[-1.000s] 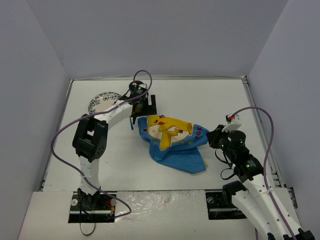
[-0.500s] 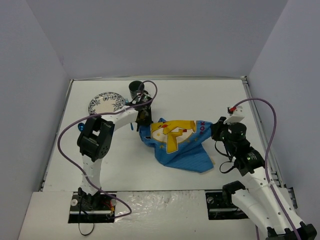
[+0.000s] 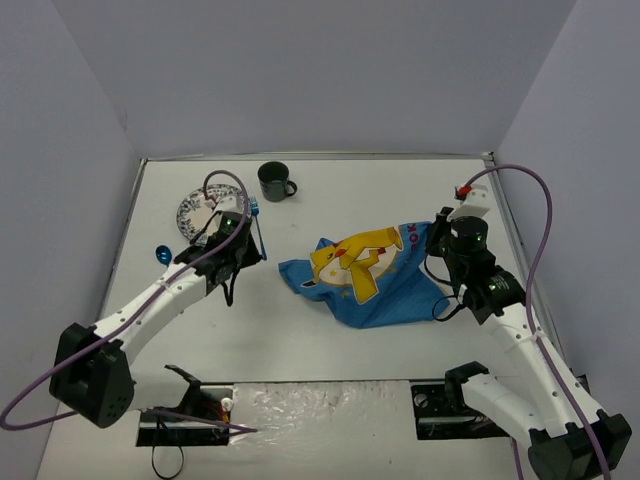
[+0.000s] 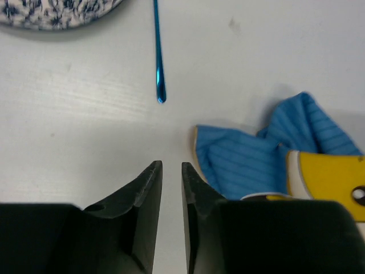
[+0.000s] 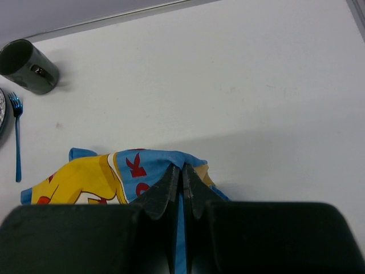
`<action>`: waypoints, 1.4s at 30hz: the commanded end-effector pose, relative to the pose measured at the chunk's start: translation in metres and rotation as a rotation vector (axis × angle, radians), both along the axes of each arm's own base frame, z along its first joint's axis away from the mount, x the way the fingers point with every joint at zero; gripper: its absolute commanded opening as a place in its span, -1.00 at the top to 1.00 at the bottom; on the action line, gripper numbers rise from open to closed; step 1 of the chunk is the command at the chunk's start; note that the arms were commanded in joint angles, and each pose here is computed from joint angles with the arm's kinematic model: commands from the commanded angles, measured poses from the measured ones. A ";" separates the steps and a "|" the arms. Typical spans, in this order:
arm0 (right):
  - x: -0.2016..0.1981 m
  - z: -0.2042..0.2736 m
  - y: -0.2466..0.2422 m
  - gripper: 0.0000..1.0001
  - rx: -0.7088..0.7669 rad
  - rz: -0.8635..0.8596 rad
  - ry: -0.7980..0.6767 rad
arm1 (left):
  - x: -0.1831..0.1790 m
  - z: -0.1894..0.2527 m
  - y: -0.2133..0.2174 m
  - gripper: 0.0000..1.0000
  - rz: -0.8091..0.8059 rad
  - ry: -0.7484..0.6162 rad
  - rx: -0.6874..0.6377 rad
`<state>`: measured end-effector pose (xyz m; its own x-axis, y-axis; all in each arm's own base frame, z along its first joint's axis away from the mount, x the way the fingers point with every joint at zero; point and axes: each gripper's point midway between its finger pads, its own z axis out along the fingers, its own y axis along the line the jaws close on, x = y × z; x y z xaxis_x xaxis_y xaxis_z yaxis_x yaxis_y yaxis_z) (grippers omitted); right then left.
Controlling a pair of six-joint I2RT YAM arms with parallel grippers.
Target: Set the dinner table for one person
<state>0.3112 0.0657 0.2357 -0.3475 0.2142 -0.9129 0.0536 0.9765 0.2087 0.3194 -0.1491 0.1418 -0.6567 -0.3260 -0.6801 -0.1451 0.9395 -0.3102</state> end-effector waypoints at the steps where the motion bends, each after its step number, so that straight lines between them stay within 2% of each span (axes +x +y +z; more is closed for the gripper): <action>1: 0.008 0.016 -0.010 1.00 -0.011 -0.057 -0.053 | -0.003 -0.012 -0.008 -0.01 -0.052 -0.052 -0.047; 3: 0.005 0.006 -0.009 1.00 -0.013 -0.048 -0.037 | 0.004 -0.006 -0.022 -0.47 -0.123 -0.088 -0.065; 5: 0.003 0.001 -0.006 1.00 -0.008 -0.023 -0.026 | 0.011 -0.013 -0.033 -0.71 -0.162 -0.083 -0.079; 9: -0.004 -0.002 0.004 1.00 0.005 0.047 -0.027 | 0.036 -0.023 -0.049 -0.80 -0.197 -0.121 -0.094; 14: -0.009 -0.005 0.011 1.00 0.006 0.104 -0.029 | 0.052 -0.052 -0.071 -0.76 -0.286 -0.128 -0.113; 19: -0.012 -0.005 0.011 1.00 0.008 0.109 -0.036 | 0.047 -0.073 -0.086 -0.61 -0.373 -0.100 -0.146; 24: -0.013 -0.003 0.009 1.00 0.005 0.104 -0.044 | 0.041 -0.087 -0.088 -0.40 -0.392 -0.081 -0.152; 30: -0.013 0.005 0.009 1.00 0.011 0.104 -0.062 | 0.031 -0.096 -0.092 0.14 -0.404 -0.045 -0.184; 31: -0.013 0.006 0.009 1.00 0.009 0.103 -0.063 | 0.029 -0.096 -0.093 0.26 -0.405 -0.042 -0.188; 33: -0.012 0.008 0.009 1.00 0.010 0.101 -0.068 | 0.026 -0.092 -0.092 0.73 -0.408 -0.039 -0.195; 34: -0.012 0.009 0.009 1.00 0.011 0.101 -0.069 | 0.026 -0.092 -0.092 0.88 -0.406 -0.037 -0.195; 36: -0.012 0.011 0.009 1.00 0.011 0.099 -0.074 | 0.027 -0.076 -0.091 1.00 -0.403 -0.062 -0.195; 40: -0.009 0.028 0.008 1.00 0.011 0.095 -0.106 | 0.028 -0.037 -0.081 1.00 -0.379 -0.112 -0.162; 42: -0.008 0.039 0.004 1.00 0.004 0.080 -0.124 | 0.029 -0.005 -0.068 1.00 -0.349 -0.171 -0.125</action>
